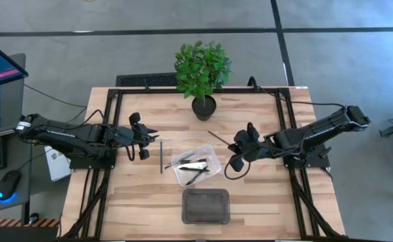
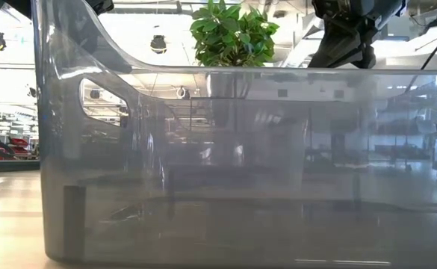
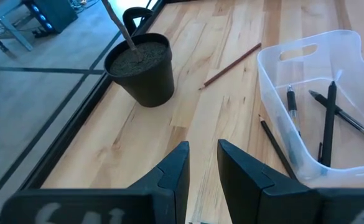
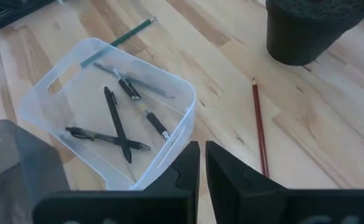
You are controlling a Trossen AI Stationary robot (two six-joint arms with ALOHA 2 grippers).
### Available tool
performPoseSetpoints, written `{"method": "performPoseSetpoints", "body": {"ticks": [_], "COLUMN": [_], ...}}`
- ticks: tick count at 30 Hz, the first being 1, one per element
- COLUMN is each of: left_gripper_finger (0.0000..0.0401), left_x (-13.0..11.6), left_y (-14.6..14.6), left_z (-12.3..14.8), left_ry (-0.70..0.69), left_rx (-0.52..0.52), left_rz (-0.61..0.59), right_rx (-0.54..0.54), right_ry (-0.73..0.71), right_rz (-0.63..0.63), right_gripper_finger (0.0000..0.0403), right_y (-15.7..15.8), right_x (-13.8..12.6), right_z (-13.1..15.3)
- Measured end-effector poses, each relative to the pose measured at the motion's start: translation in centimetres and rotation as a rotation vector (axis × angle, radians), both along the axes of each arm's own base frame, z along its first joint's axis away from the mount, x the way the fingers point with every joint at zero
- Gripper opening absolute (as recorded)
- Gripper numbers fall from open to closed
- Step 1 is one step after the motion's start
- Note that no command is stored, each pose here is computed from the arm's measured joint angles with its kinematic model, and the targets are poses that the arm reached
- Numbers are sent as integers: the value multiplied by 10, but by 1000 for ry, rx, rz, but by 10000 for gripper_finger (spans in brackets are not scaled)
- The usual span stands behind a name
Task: Sort pens & pencils
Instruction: Adjust the transparent bin on the table
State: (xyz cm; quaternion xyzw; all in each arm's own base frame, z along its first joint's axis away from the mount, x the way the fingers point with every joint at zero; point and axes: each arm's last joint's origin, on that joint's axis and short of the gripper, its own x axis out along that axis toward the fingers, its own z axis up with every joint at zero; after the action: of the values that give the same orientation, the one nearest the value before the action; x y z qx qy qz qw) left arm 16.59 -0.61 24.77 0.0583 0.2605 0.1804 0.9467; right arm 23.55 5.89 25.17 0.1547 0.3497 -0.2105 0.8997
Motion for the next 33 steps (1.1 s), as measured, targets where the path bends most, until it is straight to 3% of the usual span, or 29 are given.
{"method": "performPoseSetpoints", "body": {"ticks": [6,11,15,18,20,27,33], "left_gripper_finger": [93,157,204,222,228,229,217], "left_x": [0,0,-1,-2,-2,12,39], "left_y": [0,1,-2,-3,-4,6,27], "left_z": [1,0,-3,-5,-6,-2,12], "left_ry": [-7,-6,34,46,49,55,132], "left_rx": [10,10,-23,-113,-136,-38,-7], "left_rz": [17,18,-60,-83,-86,-125,-174], "right_rx": [0,0,-2,-4,-7,-55,-59], "right_ry": [0,0,6,11,20,53,57], "right_rz": [-12,-33,-46,-47,-46,-12,-35], "right_gripper_finger": [47,47,47,47,47,47,47], "right_y": [-3,-8,-11,-12,-12,-16,-22], "right_x": [1,2,2,2,1,1,2], "right_z": [0,0,0,-1,-1,-2,-2]}}
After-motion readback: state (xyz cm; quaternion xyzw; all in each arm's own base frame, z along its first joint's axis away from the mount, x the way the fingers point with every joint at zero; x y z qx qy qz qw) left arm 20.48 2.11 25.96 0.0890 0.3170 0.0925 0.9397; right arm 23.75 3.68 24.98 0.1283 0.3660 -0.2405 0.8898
